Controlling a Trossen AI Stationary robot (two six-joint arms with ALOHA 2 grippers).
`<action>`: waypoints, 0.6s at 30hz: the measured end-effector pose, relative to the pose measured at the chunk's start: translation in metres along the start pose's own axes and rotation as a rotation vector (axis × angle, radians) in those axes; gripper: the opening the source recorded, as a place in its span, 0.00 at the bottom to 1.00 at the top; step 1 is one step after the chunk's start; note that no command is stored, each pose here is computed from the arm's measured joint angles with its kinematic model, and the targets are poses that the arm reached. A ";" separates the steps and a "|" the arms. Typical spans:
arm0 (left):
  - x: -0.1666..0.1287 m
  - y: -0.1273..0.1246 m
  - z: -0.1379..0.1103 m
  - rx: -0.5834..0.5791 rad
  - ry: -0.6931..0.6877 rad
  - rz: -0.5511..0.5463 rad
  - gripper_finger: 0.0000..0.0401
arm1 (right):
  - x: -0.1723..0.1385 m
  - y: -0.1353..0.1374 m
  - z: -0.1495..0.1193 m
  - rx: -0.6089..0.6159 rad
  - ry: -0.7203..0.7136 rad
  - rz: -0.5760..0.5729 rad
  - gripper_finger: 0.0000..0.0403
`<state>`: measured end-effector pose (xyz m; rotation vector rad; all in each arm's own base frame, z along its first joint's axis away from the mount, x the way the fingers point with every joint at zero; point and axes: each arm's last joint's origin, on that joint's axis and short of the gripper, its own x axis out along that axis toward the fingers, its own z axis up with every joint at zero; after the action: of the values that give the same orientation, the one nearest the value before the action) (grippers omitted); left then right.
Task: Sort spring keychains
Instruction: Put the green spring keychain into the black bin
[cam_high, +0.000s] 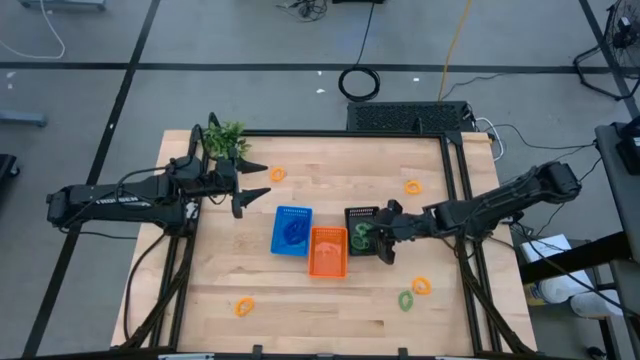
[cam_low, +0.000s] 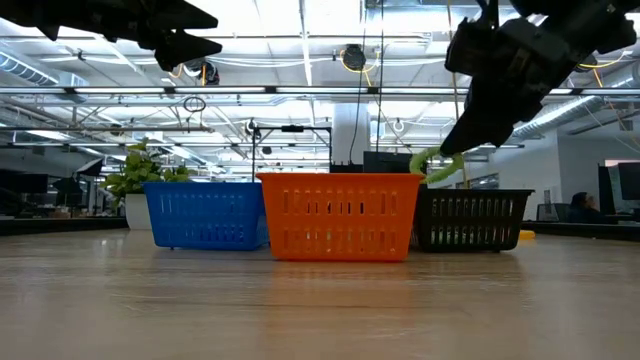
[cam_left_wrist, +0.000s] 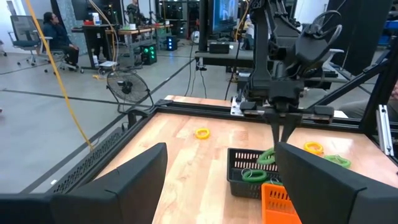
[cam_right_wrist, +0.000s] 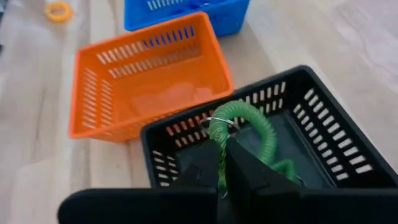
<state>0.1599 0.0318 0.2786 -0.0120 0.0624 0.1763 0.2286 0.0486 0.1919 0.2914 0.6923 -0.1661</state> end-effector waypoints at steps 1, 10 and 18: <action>0.000 0.000 0.000 0.000 0.000 0.000 0.77 | 0.001 -0.001 0.000 0.005 0.002 -0.006 0.00; 0.000 0.000 0.000 0.000 0.000 0.000 0.77 | 0.003 -0.006 0.002 0.020 -0.002 -0.021 0.00; 0.000 0.000 0.000 0.000 0.000 0.000 0.77 | 0.003 -0.006 0.002 0.021 -0.002 -0.021 0.01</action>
<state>0.1599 0.0318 0.2786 -0.0118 0.0624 0.1764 0.2309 0.0421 0.1904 0.3036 0.6927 -0.1938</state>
